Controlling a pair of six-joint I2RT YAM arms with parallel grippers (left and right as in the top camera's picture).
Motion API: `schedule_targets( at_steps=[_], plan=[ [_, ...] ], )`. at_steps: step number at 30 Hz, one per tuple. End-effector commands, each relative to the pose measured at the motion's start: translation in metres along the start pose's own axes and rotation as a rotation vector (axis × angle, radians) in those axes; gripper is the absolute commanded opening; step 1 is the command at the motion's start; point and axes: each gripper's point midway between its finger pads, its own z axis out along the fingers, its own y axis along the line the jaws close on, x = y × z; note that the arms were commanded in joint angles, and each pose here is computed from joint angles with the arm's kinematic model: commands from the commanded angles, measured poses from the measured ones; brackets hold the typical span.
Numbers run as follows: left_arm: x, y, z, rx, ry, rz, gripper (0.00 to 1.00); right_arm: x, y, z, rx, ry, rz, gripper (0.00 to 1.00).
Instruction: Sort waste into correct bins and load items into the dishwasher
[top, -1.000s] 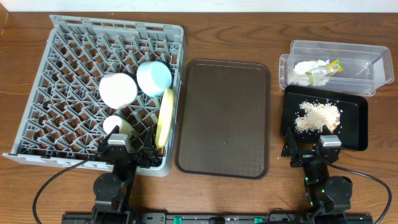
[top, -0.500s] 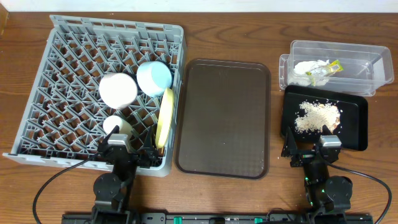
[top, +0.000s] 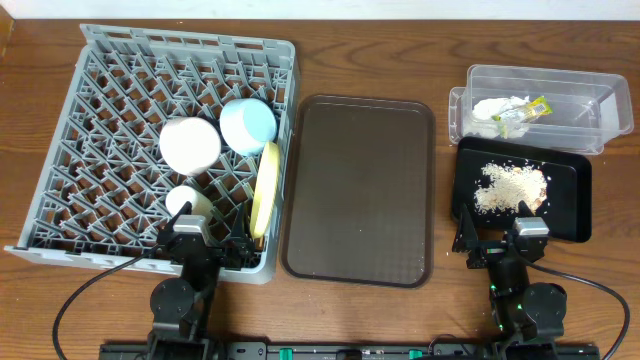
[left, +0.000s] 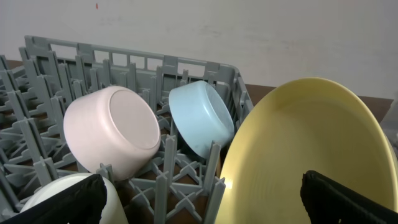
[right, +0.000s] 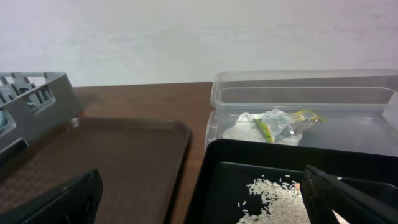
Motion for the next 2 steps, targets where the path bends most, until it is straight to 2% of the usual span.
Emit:
schedule_targets(
  at_steps=[1,2],
  plan=[
    [0.0158,-0.0013,0.0004,0.012,0.057,0.012,1.0,0.0007,0.0026,-0.0003,-0.013,0.001,-0.009,0.99],
    [0.0158,-0.0013,0.0004,0.012,0.057,0.012,1.0,0.0007,0.0026,-0.0003,-0.013,0.001,-0.009,0.99]
  ],
)
